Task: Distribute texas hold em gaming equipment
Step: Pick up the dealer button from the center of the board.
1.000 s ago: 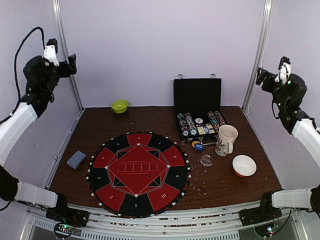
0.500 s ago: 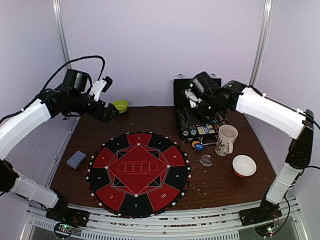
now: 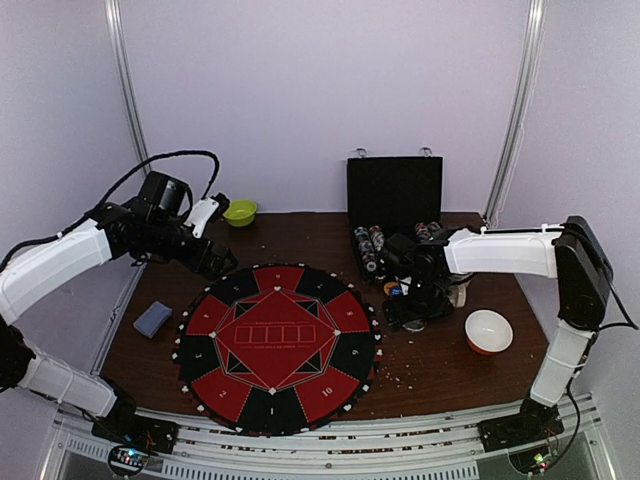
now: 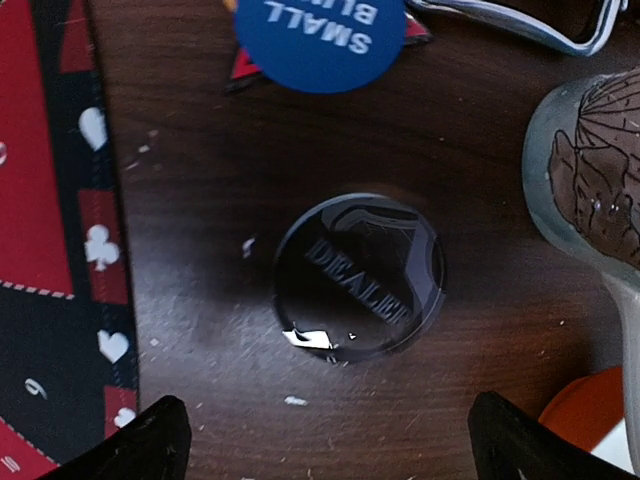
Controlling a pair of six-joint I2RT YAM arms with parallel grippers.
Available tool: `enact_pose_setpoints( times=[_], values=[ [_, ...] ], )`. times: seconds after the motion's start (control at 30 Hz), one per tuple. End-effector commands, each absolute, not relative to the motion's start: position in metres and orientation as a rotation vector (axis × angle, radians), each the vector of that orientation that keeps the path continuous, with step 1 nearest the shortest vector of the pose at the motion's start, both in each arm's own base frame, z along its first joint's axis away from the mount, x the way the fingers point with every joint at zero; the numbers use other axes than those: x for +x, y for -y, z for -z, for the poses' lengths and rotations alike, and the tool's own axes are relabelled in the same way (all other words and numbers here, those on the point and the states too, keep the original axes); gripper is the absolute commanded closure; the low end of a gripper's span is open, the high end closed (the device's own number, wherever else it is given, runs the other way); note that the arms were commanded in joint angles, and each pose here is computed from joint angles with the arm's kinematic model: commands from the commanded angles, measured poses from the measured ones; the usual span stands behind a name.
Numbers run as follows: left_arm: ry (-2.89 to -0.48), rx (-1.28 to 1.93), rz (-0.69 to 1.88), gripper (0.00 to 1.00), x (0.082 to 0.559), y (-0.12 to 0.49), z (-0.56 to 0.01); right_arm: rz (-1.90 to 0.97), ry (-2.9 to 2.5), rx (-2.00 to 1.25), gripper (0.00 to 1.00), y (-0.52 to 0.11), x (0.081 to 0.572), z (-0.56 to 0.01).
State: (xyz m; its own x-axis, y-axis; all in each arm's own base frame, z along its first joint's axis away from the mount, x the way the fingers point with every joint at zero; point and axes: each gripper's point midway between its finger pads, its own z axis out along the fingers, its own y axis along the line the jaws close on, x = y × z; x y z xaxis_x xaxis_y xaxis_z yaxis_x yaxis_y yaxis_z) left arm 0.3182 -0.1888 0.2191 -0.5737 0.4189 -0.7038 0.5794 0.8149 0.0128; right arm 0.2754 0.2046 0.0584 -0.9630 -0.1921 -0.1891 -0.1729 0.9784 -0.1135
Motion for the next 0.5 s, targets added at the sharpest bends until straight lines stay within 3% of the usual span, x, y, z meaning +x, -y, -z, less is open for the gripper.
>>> enact_pose_setpoints(
  times=[0.0, 0.17, 0.37, 0.47],
  values=[
    [-2.193, 0.739, 0.312, 0.02, 0.326, 0.197, -0.227, 0.093, -2.912, -0.121, 0.00, -0.195, 0.293, -0.041],
    [-2.183, 0.737, 0.309, 0.02, 0.328, 0.197, -0.225, 0.035, -2.936, -0.106, 0.05, -0.192, 0.297, -0.021],
    [-2.167, 0.736, 0.299, 0.02, 0.329, 0.196, -0.230, 0.053, -2.967, -0.107, 0.25, -0.189, 0.296, -0.006],
    [-2.160, 0.733, 0.289, 0.02, 0.328, 0.194, -0.233, 0.057, -2.962, -0.101, 0.28, -0.188, 0.296, -0.006]
  ],
)
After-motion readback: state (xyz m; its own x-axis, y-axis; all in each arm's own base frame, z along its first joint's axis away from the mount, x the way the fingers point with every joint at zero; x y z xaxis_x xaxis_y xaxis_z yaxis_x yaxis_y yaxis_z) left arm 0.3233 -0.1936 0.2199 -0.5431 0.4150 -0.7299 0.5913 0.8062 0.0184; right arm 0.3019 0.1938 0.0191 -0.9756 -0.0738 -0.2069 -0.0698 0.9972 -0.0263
